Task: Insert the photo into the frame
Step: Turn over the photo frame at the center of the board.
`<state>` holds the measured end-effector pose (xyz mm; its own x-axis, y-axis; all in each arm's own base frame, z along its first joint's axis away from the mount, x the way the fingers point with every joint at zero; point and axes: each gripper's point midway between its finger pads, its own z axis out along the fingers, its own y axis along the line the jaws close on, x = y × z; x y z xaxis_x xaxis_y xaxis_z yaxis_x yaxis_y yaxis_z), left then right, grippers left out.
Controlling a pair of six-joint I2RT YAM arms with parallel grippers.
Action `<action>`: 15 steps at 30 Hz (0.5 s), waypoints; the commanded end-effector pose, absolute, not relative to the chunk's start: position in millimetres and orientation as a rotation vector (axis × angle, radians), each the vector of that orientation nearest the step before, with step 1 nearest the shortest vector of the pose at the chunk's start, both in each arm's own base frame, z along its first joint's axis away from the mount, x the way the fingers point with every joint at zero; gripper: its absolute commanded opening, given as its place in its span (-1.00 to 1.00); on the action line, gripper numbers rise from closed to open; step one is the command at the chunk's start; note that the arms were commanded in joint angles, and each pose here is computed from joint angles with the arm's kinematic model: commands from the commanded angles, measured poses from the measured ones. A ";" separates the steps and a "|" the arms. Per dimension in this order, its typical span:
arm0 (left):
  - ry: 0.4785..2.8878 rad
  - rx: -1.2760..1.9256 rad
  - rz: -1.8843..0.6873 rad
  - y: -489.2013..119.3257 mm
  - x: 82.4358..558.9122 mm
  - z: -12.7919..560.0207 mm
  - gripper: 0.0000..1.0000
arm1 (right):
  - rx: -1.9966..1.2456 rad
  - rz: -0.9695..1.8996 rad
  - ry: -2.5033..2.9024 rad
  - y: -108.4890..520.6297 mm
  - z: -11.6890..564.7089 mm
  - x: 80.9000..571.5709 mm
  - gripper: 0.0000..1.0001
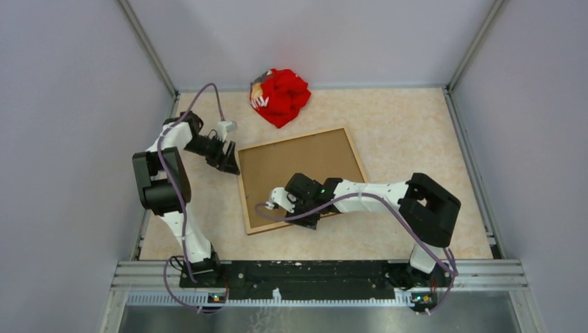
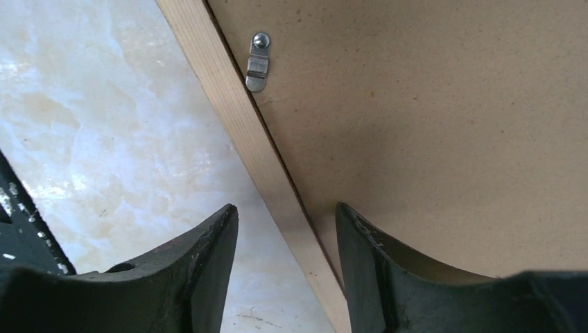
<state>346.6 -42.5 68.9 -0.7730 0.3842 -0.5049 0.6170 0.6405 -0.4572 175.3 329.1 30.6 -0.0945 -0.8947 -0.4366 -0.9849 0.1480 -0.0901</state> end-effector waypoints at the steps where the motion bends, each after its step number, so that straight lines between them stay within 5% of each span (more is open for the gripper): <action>1: 2.389 0.841 -0.899 -43.5 337.2 115.4 0.61 | -1.839 0.255 1.985 338.5 25.3 181.6 0.05; 4: 2.350 0.868 -0.888 -46.6 328.3 132.6 0.64 | -1.841 0.241 1.987 337.9 20.4 180.6 -0.13; 10: 2.227 0.948 -0.838 -53.3 315.3 175.9 0.67 | -1.788 0.255 2.027 345.2 13.4 182.1 -0.93; 15: 2.115 1.016 -0.820 -62.0 299.8 210.7 0.70 | -1.715 0.289 2.042 361.0 26.7 188.6 -1.00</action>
